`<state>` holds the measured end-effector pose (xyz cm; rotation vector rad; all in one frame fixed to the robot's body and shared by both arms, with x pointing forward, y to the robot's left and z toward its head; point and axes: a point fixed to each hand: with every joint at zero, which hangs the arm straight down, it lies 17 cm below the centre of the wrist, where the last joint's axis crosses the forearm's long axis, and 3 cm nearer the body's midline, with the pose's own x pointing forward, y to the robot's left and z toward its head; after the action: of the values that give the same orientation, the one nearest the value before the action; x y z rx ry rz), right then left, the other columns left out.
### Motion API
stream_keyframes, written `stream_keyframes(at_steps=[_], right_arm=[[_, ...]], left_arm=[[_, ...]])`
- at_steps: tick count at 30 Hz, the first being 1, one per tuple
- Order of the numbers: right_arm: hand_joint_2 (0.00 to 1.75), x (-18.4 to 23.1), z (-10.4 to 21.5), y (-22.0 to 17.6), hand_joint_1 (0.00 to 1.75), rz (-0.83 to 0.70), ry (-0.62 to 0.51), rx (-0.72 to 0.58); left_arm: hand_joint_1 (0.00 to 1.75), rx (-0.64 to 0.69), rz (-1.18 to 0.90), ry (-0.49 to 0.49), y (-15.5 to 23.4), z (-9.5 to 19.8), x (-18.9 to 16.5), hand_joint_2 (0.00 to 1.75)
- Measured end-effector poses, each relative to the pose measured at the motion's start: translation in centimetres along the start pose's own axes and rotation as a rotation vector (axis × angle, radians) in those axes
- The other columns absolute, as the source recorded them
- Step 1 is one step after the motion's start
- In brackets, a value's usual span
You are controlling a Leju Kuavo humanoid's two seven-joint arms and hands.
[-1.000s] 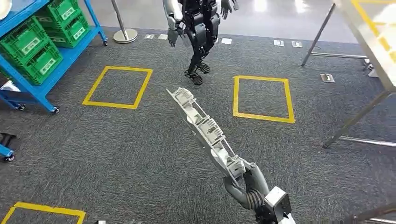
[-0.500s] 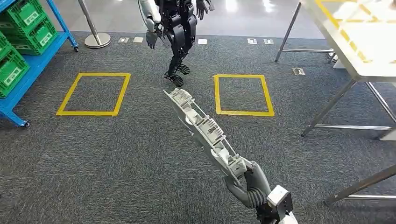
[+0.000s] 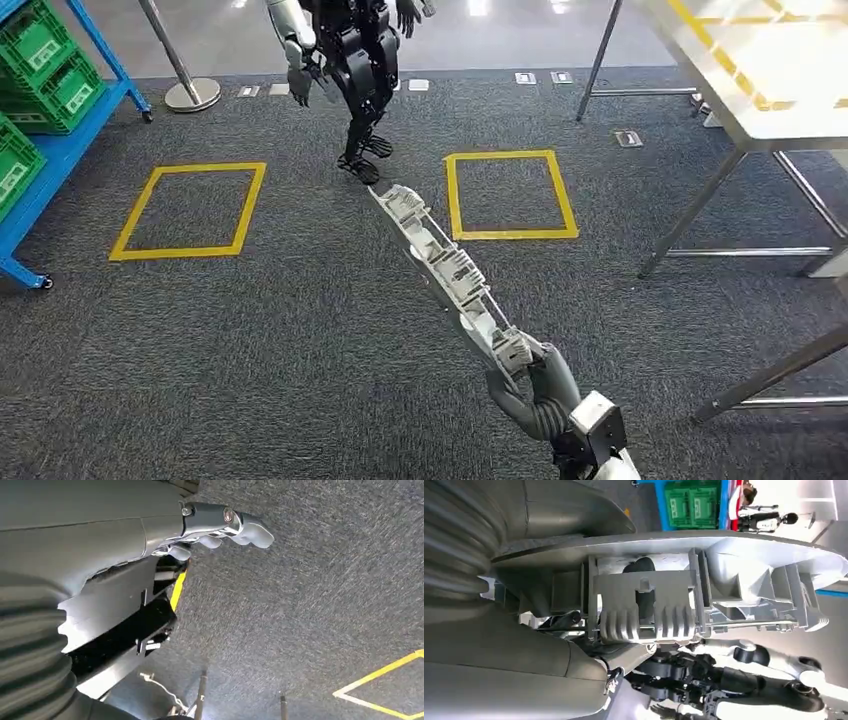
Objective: Take the parts from the cabinet and place them on the table.
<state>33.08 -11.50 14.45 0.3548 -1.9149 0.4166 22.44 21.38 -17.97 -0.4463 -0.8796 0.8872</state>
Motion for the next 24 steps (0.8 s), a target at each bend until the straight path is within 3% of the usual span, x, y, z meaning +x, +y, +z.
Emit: stream_keyframes(at_steps=[24], right_arm=[[1.75,-0.1,-1.4,0.3,1.75,0.009,-0.008,0.024]], left_arm=[[0.00,0.004,-0.027,0.013,0.0,-0.4,0.2,1.75]])
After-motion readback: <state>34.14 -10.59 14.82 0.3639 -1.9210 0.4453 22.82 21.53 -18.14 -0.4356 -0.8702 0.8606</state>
